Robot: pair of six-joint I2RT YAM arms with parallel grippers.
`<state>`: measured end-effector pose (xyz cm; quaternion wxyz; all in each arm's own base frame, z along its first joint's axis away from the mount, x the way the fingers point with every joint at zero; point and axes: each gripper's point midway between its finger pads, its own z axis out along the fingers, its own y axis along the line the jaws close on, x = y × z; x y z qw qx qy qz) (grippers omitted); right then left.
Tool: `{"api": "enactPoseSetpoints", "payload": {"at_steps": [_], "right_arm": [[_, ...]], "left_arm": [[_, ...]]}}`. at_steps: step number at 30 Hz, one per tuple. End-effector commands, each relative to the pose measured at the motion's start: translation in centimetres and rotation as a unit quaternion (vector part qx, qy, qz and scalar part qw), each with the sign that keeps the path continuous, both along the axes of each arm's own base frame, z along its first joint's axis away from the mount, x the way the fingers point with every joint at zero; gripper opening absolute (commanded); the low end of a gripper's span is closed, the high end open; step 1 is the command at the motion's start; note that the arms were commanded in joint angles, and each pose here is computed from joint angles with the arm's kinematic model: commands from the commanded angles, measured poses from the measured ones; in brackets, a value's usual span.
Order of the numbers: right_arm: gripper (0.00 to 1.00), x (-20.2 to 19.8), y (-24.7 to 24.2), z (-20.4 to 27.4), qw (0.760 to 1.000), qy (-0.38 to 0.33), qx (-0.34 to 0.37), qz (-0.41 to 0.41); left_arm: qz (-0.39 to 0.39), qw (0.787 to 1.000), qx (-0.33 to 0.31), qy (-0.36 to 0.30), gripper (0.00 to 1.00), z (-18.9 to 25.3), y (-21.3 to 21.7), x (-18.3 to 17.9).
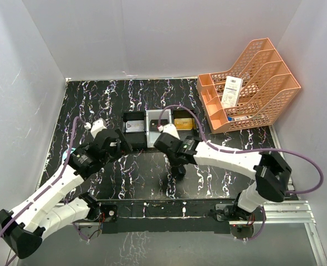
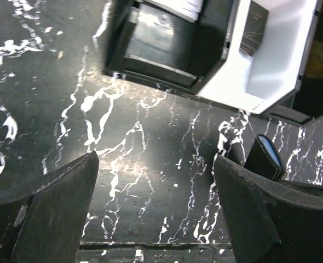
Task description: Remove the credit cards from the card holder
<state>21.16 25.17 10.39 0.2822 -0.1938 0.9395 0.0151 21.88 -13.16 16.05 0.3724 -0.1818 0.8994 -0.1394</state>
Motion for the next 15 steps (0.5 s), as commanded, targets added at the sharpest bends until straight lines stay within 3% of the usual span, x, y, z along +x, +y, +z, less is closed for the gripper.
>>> {"api": "enactPoseSetpoints", "payload": {"at_steps": [1,3,9,12,15], "right_arm": [[0.03,-1.6,2.0,-0.6,1.000,0.014,-0.016,0.007],[0.05,-2.1,4.1,-0.4,0.999,0.021,0.010,0.022],[0.25,-3.3,9.0,0.9,0.990,0.062,0.099,0.073],[0.44,-2.7,8.9,2.3,0.990,0.038,0.121,0.062],[0.49,-1.2,7.1,2.8,0.990,0.022,0.140,0.027]], "left_arm": [[0.075,0.997,0.033,0.001,0.86,0.2,3.8,-1.1],[0.092,0.995,0.031,-0.005,0.86,0.5,4.5,-1.5],[0.098,0.995,0.017,-0.017,0.91,0.8,5.1,-2.1],[0.071,0.997,0.012,-0.020,0.95,0.9,4.4,-2.1],[0.033,0.999,-0.002,-0.026,0.96,1.0,2.9,-1.7]]}}
